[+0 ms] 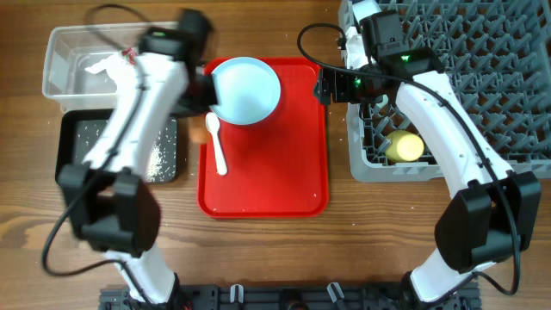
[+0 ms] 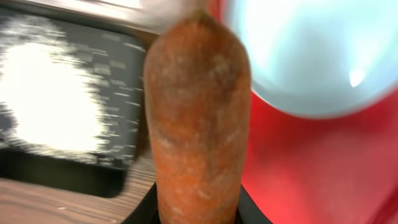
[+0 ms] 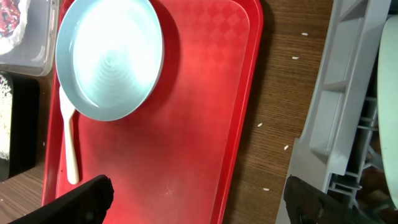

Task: Sort waste into correct bins and load items into the dishwasher rack
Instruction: 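Carry the carrot left and drop it onto the black tray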

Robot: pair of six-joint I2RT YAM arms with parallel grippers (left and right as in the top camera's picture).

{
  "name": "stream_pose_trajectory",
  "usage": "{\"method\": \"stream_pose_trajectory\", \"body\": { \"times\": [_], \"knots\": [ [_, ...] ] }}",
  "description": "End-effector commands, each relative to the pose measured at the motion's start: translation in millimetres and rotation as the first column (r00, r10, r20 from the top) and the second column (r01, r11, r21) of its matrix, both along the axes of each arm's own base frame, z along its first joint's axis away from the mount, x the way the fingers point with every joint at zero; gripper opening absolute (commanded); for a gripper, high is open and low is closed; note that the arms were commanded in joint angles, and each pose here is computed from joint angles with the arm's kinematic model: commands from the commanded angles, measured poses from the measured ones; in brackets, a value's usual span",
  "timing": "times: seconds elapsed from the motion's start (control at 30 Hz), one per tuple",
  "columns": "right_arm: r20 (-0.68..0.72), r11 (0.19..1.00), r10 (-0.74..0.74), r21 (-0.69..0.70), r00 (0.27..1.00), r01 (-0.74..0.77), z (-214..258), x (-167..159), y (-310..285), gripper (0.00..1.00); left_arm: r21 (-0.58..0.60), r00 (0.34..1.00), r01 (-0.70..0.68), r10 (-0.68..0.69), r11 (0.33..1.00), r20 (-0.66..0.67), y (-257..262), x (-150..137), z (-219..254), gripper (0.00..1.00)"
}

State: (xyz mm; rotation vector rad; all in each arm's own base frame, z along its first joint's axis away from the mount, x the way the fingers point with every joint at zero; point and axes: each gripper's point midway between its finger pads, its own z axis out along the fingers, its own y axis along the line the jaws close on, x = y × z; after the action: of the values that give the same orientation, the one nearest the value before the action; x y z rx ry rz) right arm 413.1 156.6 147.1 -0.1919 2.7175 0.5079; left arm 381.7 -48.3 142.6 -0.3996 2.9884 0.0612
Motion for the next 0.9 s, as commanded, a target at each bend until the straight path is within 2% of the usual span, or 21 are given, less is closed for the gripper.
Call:
{"method": "stream_pose_trajectory", "body": {
  "times": [0.0,0.07,0.17,0.27,0.5,0.67,0.87],
  "knots": [
    [0.009,1.0,0.027,0.004,1.0,-0.027,1.5,-2.5,3.3,0.91,0.014,0.973,-0.214,0.212,0.977,0.089,74.6,2.0,31.4,0.17],
    [0.009,1.0,0.026,0.0,1.0,-0.026,1.3,-2.3,2.6,0.91,0.001,0.932,-0.353,0.351,0.936,0.085,106.2,-2.7,30.1,0.14],
    [0.009,1.0,0.025,-0.002,1.0,-0.024,1.1,-2.2,2.2,0.91,-0.024,0.834,-0.548,0.549,0.836,0.061,139.7,-13.0,17.9,0.13],
    [0.01,1.0,0.025,-0.002,1.0,-0.024,1.2,-2.0,2.2,0.91,-0.034,0.764,-0.643,0.643,0.765,0.047,153.5,-19.1,2.8,0.14],
    [0.004,1.0,0.024,-0.003,1.0,-0.024,0.6,-3.3,1.9,0.91,-0.06,0.662,-0.745,0.748,0.664,0.055,157.3,-19.1,-45.4,0.15],
    [-0.009,1.0,0.024,-0.006,1.0,-0.024,-0.8,-6.1,1.1,0.91,-0.071,0.557,-0.827,0.83,0.558,0.039,154.7,-29.5,-79.8,0.15],
    [-0.011,1.0,0.021,-0.005,1.0,-0.021,-0.8,-6.2,1.2,0.91,-0.101,0.489,-0.865,0.871,0.492,0.056,154.3,-32.8,-108.9,0.16]
  ]
}}
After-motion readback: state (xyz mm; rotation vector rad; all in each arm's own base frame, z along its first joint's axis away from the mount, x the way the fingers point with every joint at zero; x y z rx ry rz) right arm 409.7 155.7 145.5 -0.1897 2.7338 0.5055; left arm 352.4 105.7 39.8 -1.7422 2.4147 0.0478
